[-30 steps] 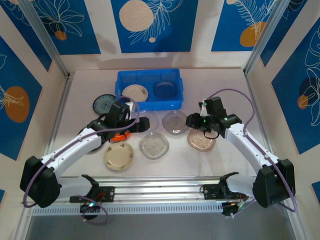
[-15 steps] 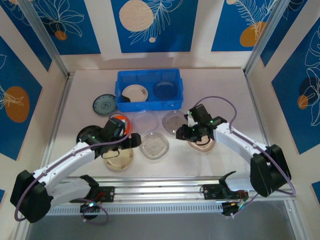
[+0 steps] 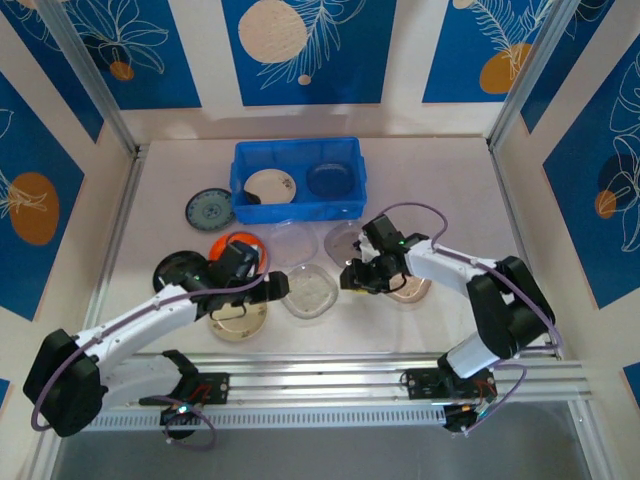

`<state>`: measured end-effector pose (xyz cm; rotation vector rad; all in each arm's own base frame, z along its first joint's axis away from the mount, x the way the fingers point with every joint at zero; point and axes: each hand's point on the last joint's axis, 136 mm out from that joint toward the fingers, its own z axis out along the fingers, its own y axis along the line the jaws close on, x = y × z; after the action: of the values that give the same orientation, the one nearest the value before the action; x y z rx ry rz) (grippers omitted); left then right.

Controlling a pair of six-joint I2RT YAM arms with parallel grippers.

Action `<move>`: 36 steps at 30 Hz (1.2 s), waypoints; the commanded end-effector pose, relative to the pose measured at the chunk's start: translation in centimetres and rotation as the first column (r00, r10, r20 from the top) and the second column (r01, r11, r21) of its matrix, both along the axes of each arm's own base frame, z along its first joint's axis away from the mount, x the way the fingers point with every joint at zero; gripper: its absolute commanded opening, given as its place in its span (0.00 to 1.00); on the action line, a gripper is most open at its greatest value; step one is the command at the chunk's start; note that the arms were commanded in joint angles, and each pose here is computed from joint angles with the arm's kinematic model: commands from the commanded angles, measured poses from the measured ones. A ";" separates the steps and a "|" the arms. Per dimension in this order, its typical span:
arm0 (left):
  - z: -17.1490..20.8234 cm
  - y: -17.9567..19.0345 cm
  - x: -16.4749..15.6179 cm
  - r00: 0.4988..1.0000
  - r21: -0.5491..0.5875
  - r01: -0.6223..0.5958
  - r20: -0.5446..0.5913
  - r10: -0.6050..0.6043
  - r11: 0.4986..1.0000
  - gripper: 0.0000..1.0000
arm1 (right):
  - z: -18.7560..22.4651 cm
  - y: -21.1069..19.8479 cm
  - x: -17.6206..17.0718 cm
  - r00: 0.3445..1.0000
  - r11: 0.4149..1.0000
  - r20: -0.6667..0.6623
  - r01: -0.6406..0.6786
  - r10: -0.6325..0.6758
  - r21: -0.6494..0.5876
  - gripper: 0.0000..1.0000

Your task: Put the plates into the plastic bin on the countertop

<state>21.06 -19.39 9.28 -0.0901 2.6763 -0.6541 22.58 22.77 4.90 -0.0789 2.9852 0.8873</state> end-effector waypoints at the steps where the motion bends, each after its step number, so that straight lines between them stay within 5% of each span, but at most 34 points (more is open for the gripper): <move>1: -0.4 -0.7 -0.3 1.000 -0.033 0.005 -0.010 -0.005 0.999 0.89 | 0.7 1.8 0.4 0.999 0.998 -0.005 -0.038 0.039 0.053 0.36; 19: -0.9 -1.3 0.2 1.000 -0.046 0.005 -0.005 -0.005 0.999 0.89 | -2.4 3.5 0.2 0.989 0.995 -0.114 -0.097 0.096 0.002 0.33; 36: -1.2 -1.8 0.5 1.000 -0.045 0.020 -0.009 -0.020 0.999 0.89 | -2.9 3.1 -0.5 0.986 0.995 -0.131 -0.102 0.099 -0.016 0.11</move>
<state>21.78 -20.50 7.86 -0.1086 2.6752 -0.6922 22.91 25.86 1.94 -0.1593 3.1138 0.8908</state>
